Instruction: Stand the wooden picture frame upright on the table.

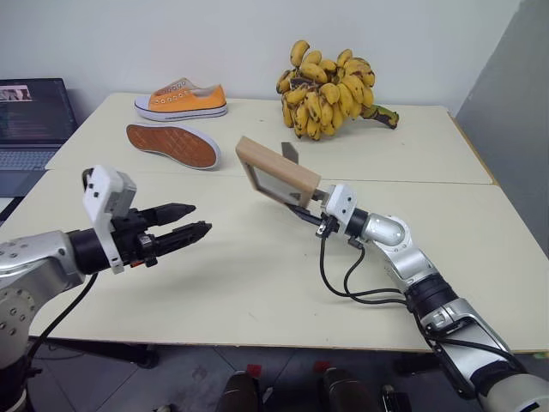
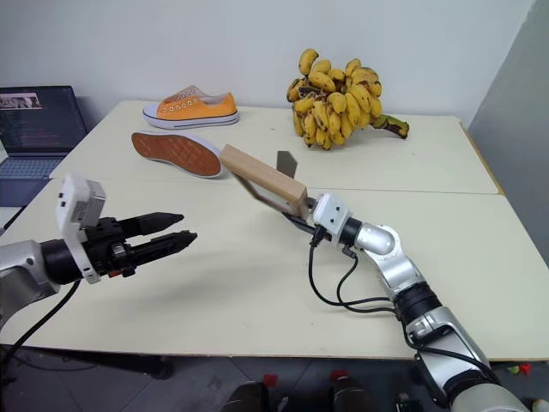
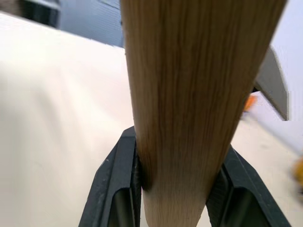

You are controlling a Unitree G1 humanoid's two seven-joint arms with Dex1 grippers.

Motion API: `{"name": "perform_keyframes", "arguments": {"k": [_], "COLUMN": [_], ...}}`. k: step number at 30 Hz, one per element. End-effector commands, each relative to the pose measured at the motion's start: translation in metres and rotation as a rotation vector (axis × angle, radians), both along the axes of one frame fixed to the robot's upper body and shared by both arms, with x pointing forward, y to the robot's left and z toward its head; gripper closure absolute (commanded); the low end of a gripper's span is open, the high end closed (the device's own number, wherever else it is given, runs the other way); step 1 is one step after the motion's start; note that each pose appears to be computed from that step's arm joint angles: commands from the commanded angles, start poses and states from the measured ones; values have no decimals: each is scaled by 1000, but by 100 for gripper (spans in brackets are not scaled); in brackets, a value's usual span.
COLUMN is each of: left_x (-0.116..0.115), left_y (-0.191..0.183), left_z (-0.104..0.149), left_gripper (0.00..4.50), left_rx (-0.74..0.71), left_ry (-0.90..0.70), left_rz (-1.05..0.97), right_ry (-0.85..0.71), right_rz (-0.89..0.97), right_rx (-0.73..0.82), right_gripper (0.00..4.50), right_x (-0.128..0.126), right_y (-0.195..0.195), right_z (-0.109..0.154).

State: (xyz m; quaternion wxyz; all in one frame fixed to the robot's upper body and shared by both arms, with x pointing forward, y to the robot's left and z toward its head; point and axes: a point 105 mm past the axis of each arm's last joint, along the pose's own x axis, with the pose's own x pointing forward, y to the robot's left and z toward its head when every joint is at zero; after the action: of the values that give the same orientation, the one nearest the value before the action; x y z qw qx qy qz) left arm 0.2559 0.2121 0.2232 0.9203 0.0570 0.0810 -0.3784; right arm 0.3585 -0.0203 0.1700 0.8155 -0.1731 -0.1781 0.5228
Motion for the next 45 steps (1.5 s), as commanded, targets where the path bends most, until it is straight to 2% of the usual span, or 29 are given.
{"name": "perform_keyframes", "arguments": {"k": [1,8,14,16,18,23,27,34,38,45], "left_x": [-10,-13,-9,-8,-6,1,5,7,11,22], "left_y": [-1,0,-8,-10,-11,-17,-26,-46,-50,-43], "left_z": [12,16,20,22,24,30,35,31,24,21], "left_gripper": [152,152,152,149,149,149,149,149,149,149], "left_rx": [19,12,2,-2,-8,-14,-37,-80,-60,-41], "left_ry": [-53,-60,-69,-71,-74,-106,-155,-151,-142,-119], "left_rz": [12,38,14,9,2,-3,-22,-125,-149,-144], "right_ry": [114,400,548,592,621,599,557,450,421,299], "right_rz": [67,91,81,82,78,45,9,-96,-131,-200], "right_rx": [53,69,126,145,157,125,73,-135,-177,-51], "right_gripper": [312,312,312,251,224,108,108,108,108,108], "right_x": [-6,-6,-3,-2,-2,-2,-6,-30,-53,-76], "right_y": [3,4,1,0,-1,-3,-11,-63,-96,-110], "right_z": [1,-38,-47,-48,-49,-54,-57,-65,-48,40]}}
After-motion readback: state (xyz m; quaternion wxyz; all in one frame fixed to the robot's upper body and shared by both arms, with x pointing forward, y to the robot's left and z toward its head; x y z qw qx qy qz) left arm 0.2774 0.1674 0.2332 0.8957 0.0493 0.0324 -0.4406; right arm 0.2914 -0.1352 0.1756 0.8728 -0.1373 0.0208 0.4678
